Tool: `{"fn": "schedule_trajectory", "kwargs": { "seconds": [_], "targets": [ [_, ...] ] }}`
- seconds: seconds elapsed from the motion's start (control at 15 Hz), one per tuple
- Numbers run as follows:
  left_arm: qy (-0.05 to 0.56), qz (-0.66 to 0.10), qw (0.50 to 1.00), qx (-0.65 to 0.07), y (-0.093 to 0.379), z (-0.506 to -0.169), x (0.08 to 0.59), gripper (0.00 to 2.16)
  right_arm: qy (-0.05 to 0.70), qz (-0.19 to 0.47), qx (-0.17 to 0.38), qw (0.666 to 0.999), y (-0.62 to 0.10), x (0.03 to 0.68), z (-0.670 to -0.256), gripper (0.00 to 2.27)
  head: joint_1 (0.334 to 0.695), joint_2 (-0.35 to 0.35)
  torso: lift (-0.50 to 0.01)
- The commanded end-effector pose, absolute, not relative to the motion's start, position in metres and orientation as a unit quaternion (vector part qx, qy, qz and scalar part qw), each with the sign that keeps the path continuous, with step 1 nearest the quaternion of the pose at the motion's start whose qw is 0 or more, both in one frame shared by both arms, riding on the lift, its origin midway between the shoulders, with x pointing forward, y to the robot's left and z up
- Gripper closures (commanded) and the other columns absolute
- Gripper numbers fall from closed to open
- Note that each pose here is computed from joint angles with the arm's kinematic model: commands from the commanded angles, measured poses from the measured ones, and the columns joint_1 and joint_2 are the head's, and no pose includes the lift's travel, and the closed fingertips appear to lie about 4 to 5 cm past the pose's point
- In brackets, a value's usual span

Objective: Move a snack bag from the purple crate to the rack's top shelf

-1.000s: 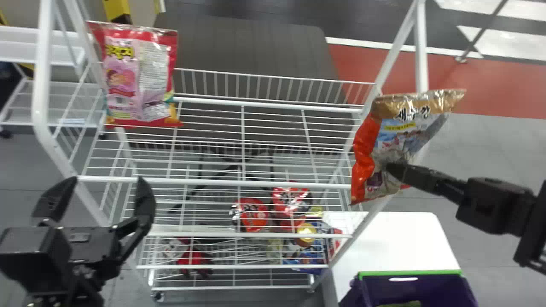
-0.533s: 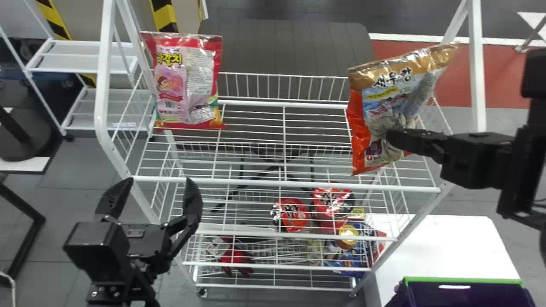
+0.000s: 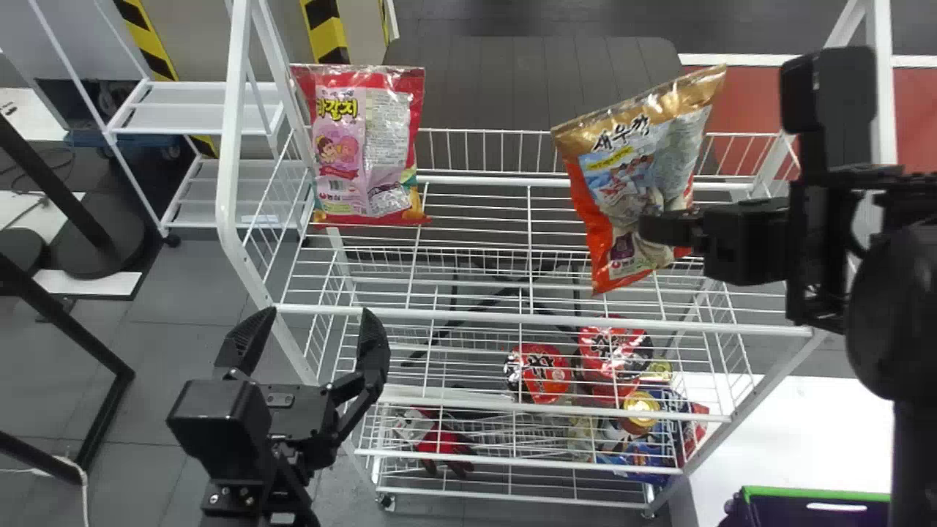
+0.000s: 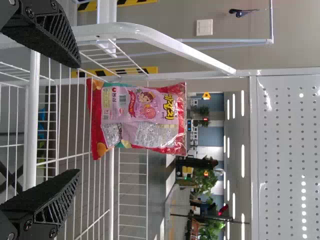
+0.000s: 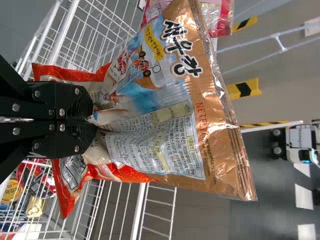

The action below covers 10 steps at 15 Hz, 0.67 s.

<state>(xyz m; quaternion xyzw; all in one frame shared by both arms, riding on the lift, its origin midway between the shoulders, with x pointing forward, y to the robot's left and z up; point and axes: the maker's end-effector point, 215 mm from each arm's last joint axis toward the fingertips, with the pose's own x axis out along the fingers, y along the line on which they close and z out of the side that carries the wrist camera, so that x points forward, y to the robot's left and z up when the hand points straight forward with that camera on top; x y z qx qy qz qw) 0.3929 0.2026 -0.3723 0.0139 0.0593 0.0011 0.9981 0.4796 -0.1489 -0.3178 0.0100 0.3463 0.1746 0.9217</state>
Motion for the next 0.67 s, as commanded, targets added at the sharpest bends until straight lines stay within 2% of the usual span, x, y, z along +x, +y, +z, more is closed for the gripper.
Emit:
{"fn": "schedule_trajectory", "kwargs": {
  "seconds": [0.0,0.13,0.33,0.6],
  "targets": [
    [0.061,0.001,0.998,0.016,0.202,-0.374,0.392,0.06,0.370,0.199,0.015,0.907,-0.124,0.475,-0.339,2.04,0.695,0.069,0.002],
    [0.064,0.002,0.998,0.017,0.204,-0.377,0.392,0.06,0.359,0.212,-0.003,0.909,-0.104,0.479,-0.342,2.04,0.695,0.087,0.002],
    [0.066,0.007,0.998,0.020,0.211,-0.380,0.393,0.06,0.278,0.236,-0.026,0.931,-0.071,0.503,-0.320,2.04,0.695,0.128,0.002],
    [0.069,0.011,0.997,0.024,0.217,-0.383,0.392,0.06,0.171,0.265,-0.002,0.949,-0.036,0.528,-0.294,2.04,0.695,0.183,0.002]
  ]
}}
